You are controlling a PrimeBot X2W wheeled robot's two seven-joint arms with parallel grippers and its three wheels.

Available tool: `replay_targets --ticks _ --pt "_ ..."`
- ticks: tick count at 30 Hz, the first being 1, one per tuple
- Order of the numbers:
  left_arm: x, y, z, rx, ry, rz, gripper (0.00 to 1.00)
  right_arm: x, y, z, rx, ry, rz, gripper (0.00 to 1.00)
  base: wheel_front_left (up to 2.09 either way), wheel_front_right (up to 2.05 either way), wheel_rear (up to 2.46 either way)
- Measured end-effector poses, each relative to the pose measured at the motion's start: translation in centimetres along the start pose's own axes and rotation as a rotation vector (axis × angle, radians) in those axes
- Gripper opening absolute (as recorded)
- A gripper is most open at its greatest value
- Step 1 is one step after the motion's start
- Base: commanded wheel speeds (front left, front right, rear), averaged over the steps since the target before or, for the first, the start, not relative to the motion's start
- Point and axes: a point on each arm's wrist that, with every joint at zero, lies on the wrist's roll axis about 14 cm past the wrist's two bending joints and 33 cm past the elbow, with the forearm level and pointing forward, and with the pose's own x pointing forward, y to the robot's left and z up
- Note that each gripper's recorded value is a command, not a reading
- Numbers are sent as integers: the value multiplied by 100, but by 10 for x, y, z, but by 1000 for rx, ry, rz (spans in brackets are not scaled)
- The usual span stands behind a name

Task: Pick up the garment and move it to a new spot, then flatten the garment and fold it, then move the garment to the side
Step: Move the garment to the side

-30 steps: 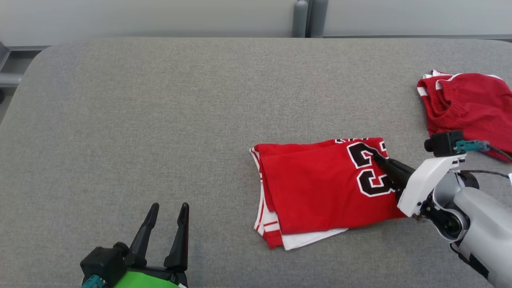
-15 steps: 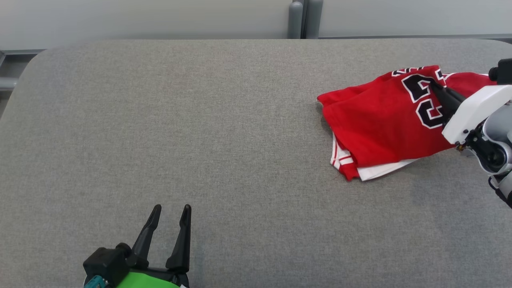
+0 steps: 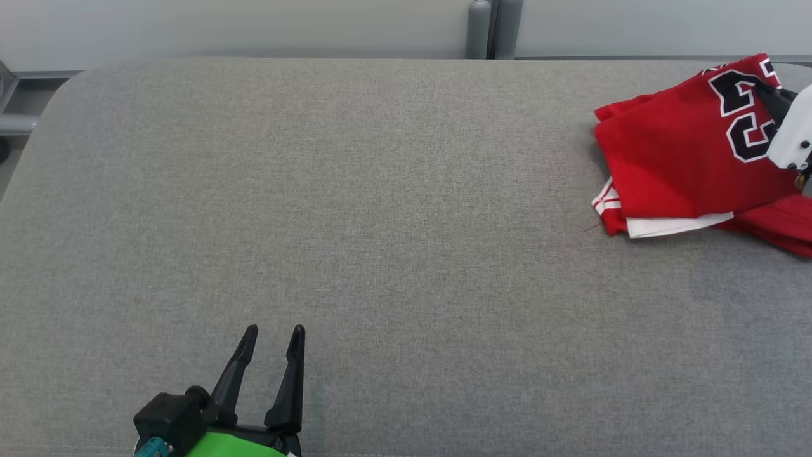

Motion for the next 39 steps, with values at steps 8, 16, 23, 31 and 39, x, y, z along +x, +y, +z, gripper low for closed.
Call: replay_targets --ticks 8,16,23,31,39 --pt "1 3 0 2 2 9 100 -1 -18 7 -45 49 -57 0 0 0 0" --pt "7 2 -2 10 12 2 100 1 -50 19 -68 73 -144 0 0 0 0" --pt "20 6 -4 29 34 0 100 8 -103 5 -87 130 -292 0 0 0 0" --pt "30 17 -12 51 72 24 100 26 -139 -20 -104 186 -383 0 0 0 0" --pt "53 22 -14 80 72 21 100 63 -138 -62 -100 224 -378 52 0 0 0"
